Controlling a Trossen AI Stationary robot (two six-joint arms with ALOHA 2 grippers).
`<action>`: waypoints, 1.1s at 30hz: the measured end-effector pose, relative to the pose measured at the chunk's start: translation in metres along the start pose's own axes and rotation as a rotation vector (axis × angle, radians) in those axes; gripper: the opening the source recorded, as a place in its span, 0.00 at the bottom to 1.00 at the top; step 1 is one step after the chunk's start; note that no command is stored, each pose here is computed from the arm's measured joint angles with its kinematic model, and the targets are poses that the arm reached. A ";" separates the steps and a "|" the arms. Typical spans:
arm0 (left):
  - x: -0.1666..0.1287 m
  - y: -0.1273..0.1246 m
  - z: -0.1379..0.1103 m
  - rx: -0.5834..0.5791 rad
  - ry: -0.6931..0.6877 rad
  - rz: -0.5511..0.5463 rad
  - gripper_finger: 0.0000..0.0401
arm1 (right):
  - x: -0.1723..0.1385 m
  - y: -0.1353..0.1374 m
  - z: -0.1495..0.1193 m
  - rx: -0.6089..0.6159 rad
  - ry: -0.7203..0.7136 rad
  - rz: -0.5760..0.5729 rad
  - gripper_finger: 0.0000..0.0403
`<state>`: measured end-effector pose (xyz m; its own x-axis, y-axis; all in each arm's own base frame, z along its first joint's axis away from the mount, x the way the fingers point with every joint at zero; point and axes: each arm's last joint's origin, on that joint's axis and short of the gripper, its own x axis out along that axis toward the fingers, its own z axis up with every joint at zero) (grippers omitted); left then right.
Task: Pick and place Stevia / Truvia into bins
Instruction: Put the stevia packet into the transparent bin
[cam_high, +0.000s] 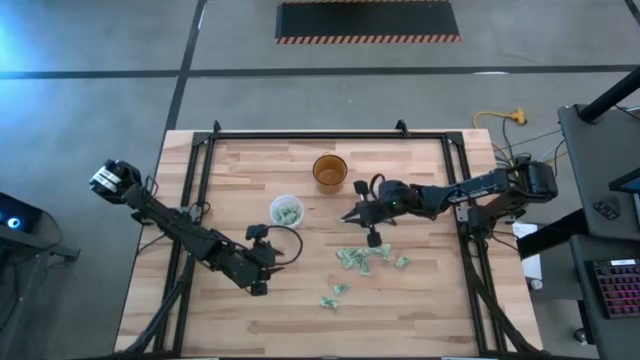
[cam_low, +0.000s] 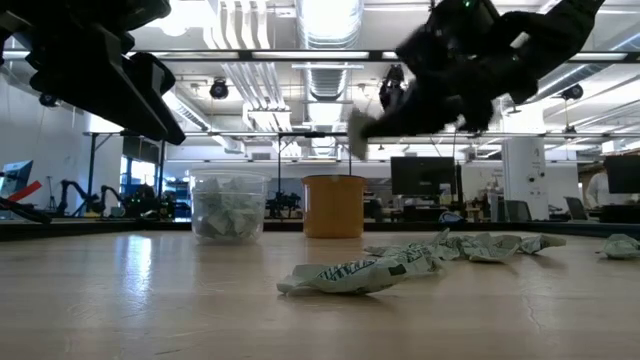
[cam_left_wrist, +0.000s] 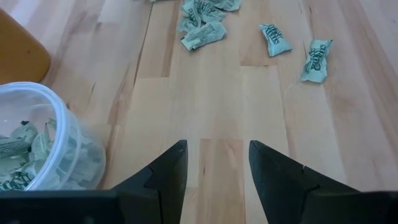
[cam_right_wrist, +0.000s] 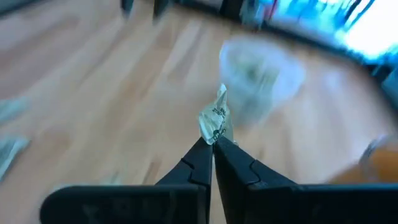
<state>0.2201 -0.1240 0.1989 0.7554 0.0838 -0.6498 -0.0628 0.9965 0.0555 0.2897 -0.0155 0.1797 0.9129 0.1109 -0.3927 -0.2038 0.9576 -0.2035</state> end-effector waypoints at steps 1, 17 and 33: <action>0.000 0.000 0.000 0.000 0.002 -0.004 0.39 | 0.000 -0.001 0.004 -0.018 -0.044 -0.014 0.02; -0.001 0.000 -0.001 0.002 0.013 -0.022 0.39 | 0.025 -0.015 0.032 -0.065 -0.268 -0.082 0.02; -0.001 -0.001 -0.001 0.003 0.015 -0.029 0.39 | 0.115 -0.058 0.033 0.101 -0.023 -0.042 0.02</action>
<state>0.2188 -0.1253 0.1987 0.7468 0.0554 -0.6627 -0.0393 0.9985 0.0393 0.4182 -0.0494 0.1763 0.9281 0.0750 -0.3647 -0.1297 0.9833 -0.1278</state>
